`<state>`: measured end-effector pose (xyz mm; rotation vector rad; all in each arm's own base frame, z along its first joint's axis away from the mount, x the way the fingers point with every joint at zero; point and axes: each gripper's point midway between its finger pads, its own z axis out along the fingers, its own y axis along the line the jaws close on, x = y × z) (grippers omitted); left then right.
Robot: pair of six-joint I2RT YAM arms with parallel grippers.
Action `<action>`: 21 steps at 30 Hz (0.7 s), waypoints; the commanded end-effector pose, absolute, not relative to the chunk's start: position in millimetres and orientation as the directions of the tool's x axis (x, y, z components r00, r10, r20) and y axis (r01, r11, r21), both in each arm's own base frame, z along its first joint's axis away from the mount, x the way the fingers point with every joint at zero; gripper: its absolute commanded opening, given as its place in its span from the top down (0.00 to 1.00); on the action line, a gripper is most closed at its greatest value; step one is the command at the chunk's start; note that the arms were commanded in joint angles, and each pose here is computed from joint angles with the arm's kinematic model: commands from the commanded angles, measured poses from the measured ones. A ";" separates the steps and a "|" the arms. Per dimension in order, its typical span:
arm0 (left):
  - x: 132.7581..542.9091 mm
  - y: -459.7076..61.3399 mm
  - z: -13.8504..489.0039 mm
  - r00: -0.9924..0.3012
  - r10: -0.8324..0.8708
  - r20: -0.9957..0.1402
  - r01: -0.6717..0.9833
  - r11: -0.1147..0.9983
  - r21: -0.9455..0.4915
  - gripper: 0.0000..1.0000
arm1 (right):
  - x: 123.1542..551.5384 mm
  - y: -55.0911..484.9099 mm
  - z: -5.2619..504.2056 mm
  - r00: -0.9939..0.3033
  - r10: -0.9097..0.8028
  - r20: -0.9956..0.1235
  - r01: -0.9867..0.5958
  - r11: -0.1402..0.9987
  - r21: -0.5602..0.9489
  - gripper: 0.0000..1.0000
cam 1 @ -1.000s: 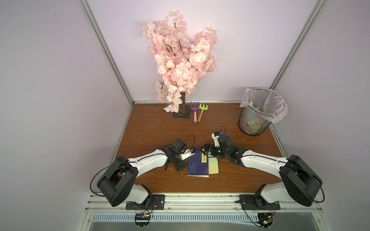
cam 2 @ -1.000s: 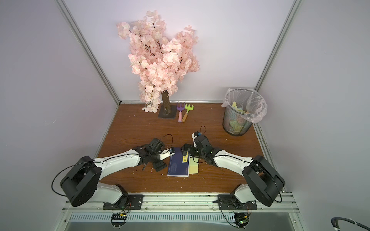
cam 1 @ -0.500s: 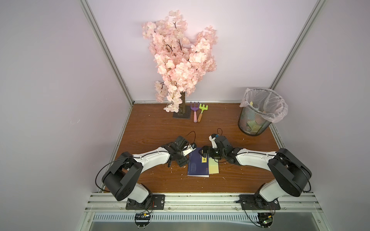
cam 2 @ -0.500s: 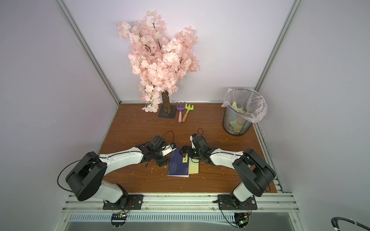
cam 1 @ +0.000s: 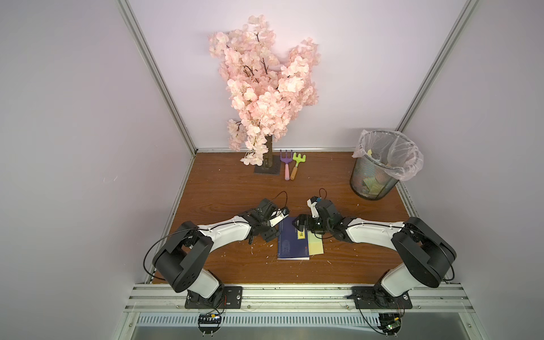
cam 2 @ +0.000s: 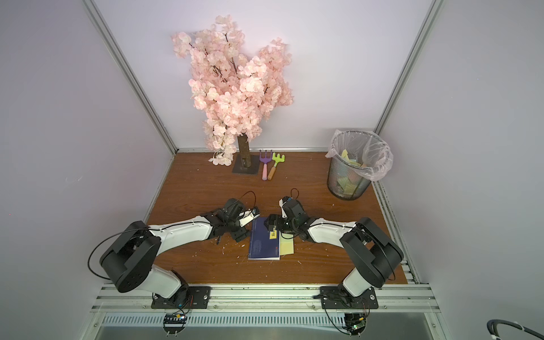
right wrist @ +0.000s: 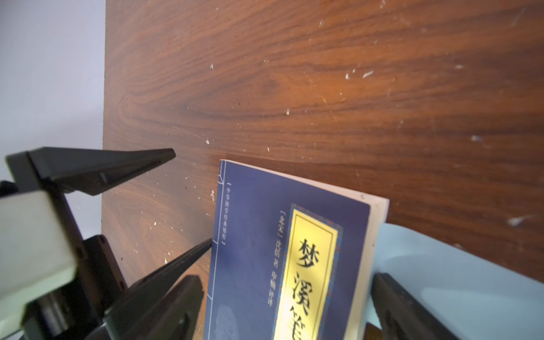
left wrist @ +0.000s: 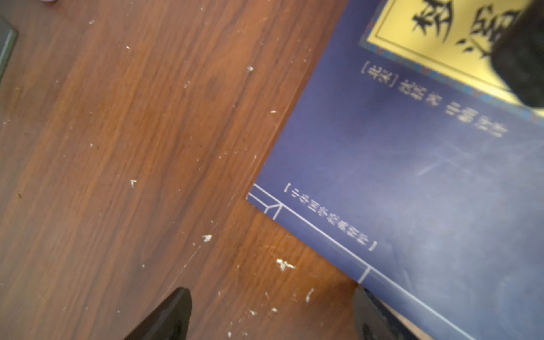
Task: Peel off the used sticky note
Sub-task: Open the book at the center of the board.
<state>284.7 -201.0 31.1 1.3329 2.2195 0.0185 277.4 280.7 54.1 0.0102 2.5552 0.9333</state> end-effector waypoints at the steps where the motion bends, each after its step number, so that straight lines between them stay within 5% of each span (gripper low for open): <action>1: 268.8 -180.6 -1.2 -0.413 0.851 -0.325 0.827 0.500 0.257 0.14 | 274.3 299.8 87.1 -0.903 0.117 -0.414 -0.221 0.700 0.680 0.12; 21: 266.3 -179.3 -10.6 -0.431 0.851 -0.302 0.829 0.505 0.240 0.15 | 264.3 303.8 100.3 -0.893 0.054 -0.446 -0.264 0.741 0.617 0.13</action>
